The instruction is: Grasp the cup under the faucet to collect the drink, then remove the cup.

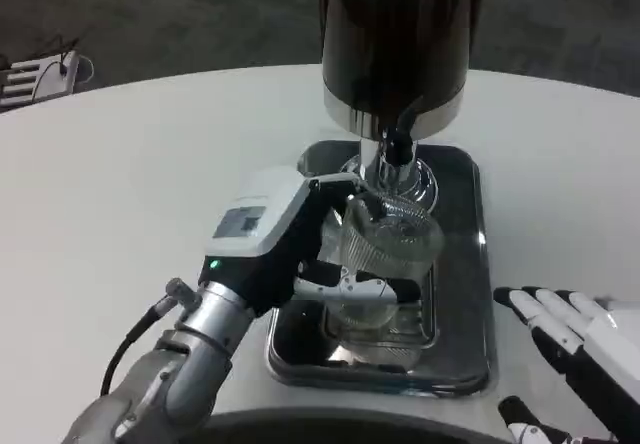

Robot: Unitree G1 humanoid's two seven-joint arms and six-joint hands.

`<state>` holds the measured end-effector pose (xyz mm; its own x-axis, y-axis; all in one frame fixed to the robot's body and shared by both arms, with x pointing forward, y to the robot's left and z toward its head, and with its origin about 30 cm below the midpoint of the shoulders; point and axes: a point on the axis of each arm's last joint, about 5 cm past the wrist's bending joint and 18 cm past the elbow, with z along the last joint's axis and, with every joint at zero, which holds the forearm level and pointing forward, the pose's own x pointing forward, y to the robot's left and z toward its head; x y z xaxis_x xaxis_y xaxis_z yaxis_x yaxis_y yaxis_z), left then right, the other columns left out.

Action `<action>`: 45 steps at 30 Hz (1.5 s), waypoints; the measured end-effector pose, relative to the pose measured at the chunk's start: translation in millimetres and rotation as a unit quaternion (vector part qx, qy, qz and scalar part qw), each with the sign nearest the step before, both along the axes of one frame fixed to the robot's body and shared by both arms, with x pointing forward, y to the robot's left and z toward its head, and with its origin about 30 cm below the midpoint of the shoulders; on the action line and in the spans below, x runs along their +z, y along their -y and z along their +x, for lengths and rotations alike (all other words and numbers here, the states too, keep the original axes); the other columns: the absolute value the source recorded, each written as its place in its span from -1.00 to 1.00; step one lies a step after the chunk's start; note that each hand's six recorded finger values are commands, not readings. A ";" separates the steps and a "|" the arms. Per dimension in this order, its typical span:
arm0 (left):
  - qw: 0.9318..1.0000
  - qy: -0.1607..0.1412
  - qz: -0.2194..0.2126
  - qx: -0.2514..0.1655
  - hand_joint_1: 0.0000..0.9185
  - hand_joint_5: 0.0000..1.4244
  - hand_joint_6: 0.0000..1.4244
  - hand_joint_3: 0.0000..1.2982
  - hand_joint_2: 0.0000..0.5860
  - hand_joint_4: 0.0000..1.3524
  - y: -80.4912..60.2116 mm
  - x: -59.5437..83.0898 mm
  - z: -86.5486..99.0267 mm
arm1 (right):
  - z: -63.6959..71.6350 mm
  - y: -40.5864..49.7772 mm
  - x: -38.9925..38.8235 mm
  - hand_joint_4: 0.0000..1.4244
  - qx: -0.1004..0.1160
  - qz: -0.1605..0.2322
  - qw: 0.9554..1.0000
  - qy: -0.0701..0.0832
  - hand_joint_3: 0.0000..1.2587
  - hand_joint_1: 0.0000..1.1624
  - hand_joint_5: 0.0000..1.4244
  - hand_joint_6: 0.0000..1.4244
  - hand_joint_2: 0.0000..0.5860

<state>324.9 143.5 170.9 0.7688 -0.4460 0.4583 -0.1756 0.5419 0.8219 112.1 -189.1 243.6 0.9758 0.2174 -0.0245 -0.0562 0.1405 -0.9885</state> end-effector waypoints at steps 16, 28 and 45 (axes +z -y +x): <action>0.999 -0.014 0.015 0.024 -0.98 -0.67 -0.39 -0.68 -0.83 -0.94 -23.4 6.6 2.4 | -0.4 1.6 -1.2 -1.00 0.004 0.017 1.000 0.002 -0.95 -0.48 -1.00 -0.97 0.79; 0.998 -0.023 -0.049 -0.039 -1.00 -0.69 -0.43 -0.89 -0.82 -0.97 -30.7 2.5 -14.9 | 0.0 1.3 -2.4 -1.00 0.011 0.025 1.000 -0.005 -0.95 -0.48 -1.00 -0.96 0.79; 0.969 0.023 -0.209 -0.134 -1.00 -0.64 -0.69 -0.76 -0.73 -0.75 -50.9 55.1 -62.3 | 3.2 0.6 -4.0 -1.00 0.021 0.034 0.999 -0.007 -0.93 -0.48 -1.00 -0.95 0.79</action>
<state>262.6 194.4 226.0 0.6257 -0.3953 0.6725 -0.0140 0.8563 0.5164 115.2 -189.8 239.6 0.9654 0.2599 -0.0216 -0.0767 0.2039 -0.9760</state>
